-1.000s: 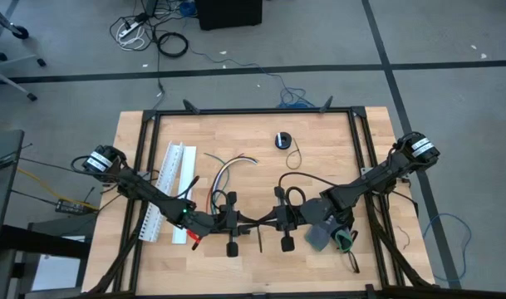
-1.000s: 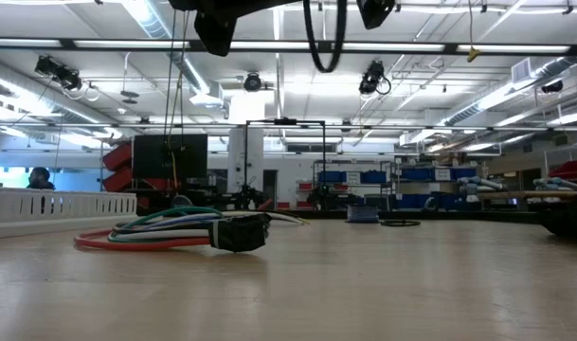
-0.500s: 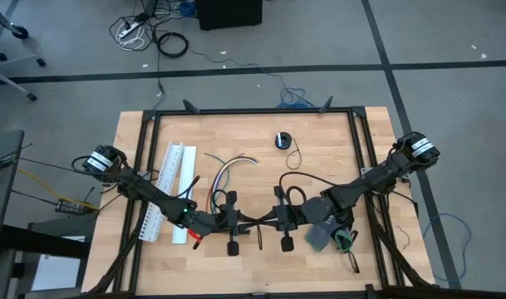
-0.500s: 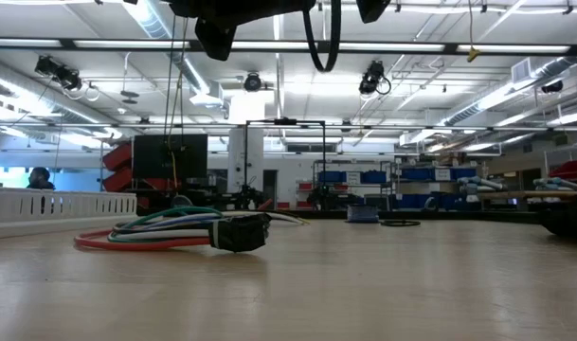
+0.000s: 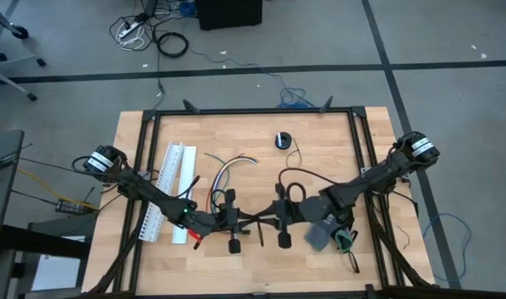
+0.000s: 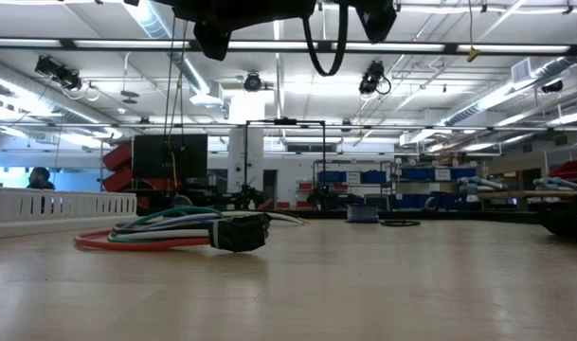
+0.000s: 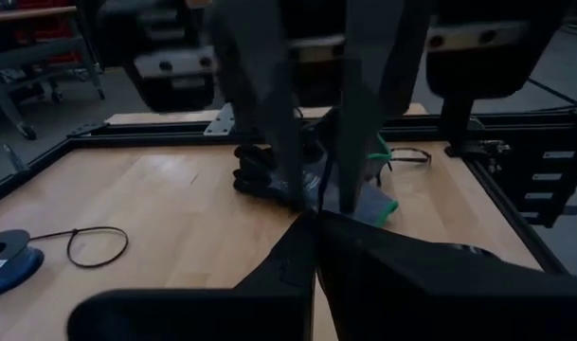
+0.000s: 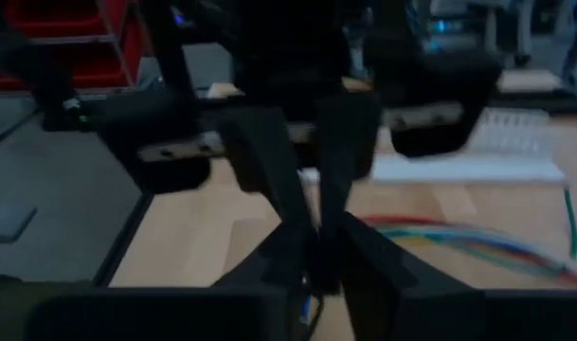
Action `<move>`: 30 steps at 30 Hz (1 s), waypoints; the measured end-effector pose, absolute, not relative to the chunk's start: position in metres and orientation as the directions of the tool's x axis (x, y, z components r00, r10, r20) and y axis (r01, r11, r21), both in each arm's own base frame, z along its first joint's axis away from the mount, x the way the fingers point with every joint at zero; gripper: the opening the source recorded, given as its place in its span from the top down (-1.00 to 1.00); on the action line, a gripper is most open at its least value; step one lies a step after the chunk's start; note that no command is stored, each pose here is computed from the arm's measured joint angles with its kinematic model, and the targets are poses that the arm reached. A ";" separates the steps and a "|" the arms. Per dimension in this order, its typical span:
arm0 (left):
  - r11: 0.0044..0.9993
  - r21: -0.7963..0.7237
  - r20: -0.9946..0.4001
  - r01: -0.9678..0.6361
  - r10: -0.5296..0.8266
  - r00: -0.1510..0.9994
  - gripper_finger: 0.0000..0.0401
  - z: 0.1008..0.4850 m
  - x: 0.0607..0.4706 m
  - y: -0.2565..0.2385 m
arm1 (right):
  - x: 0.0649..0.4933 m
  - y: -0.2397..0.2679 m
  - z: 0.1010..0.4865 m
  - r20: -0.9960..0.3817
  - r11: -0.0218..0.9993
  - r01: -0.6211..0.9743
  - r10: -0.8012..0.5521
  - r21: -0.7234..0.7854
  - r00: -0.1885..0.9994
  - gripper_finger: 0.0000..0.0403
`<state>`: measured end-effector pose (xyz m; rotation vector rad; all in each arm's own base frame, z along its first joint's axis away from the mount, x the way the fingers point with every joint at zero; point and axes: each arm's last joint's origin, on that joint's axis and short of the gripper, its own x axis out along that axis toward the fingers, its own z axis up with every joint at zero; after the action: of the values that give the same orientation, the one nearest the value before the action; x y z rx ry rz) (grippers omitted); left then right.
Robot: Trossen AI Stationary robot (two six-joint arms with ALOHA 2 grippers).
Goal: Ziptie cables
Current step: Wrap the cables together using a ziptie
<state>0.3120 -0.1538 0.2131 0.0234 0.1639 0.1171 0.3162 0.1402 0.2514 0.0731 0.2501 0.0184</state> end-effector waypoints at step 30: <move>0.946 0.321 -0.501 -0.055 0.219 0.838 1.00 0.224 0.235 -0.160 | 0.340 0.131 0.177 -0.521 0.992 -0.008 0.075 0.129 0.850 -0.09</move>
<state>0.2350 -0.1603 0.2238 0.3020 0.5611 0.1471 0.3398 0.1309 0.1769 0.1239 0.5534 0.0439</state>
